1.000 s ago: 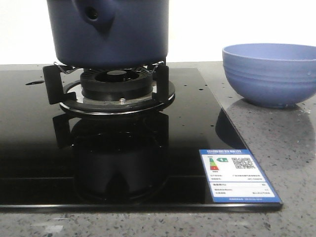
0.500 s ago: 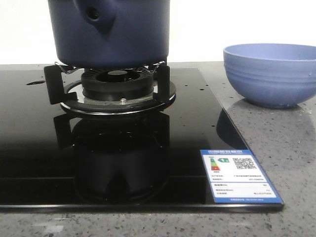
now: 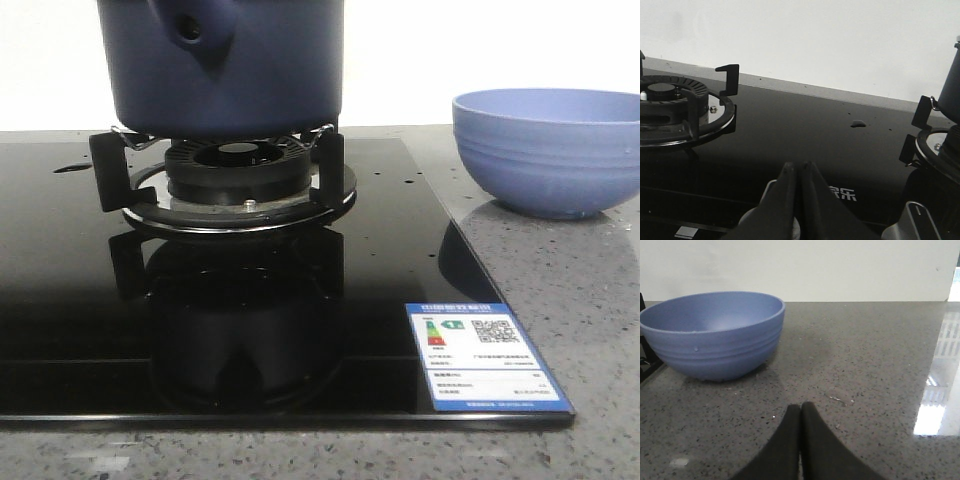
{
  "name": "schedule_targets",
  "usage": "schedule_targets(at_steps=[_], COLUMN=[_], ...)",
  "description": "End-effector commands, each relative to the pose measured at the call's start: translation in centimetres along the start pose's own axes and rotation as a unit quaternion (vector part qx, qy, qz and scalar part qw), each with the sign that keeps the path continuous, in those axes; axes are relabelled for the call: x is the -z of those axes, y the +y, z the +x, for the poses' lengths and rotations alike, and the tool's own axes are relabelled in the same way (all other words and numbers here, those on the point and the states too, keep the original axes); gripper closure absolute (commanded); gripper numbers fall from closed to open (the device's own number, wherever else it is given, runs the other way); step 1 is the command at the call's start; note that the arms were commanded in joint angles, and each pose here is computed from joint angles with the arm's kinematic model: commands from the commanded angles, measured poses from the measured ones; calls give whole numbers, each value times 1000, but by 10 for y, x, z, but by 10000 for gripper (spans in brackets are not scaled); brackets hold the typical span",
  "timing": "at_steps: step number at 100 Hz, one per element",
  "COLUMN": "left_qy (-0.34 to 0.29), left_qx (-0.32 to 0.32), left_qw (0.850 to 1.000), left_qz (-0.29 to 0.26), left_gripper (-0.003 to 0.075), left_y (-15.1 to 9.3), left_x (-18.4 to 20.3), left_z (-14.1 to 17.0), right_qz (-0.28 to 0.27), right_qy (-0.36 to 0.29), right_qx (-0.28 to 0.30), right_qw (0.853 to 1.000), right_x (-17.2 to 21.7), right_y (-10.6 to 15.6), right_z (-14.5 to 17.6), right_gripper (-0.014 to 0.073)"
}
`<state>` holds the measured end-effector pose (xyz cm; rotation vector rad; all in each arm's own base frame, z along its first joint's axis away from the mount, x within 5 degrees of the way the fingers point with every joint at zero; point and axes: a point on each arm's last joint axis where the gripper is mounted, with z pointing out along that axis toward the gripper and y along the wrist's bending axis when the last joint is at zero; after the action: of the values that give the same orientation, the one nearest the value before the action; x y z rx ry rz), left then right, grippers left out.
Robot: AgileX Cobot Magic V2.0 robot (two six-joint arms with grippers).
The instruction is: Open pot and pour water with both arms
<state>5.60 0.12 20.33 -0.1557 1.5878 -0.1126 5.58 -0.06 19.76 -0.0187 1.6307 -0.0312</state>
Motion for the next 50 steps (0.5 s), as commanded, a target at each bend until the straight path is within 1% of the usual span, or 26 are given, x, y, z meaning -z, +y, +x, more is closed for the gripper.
schedule_targets(at_steps=[1, 50], left_qy=[-31, -31], left_qx=[8, 8], left_qw=[999, 999], left_qz=[8, 8], left_gripper=[741, 741], left_y=[0, 0], left_x=[0, 0], left_z=[4, 4], right_qz=[0, 1], right_qy=[-27, -26], right_qx=[5, 7], right_qw=[1000, 1000], right_x=[0, 0], right_y=[0, 0], right_z=[2, 2], right_gripper=[658, 658])
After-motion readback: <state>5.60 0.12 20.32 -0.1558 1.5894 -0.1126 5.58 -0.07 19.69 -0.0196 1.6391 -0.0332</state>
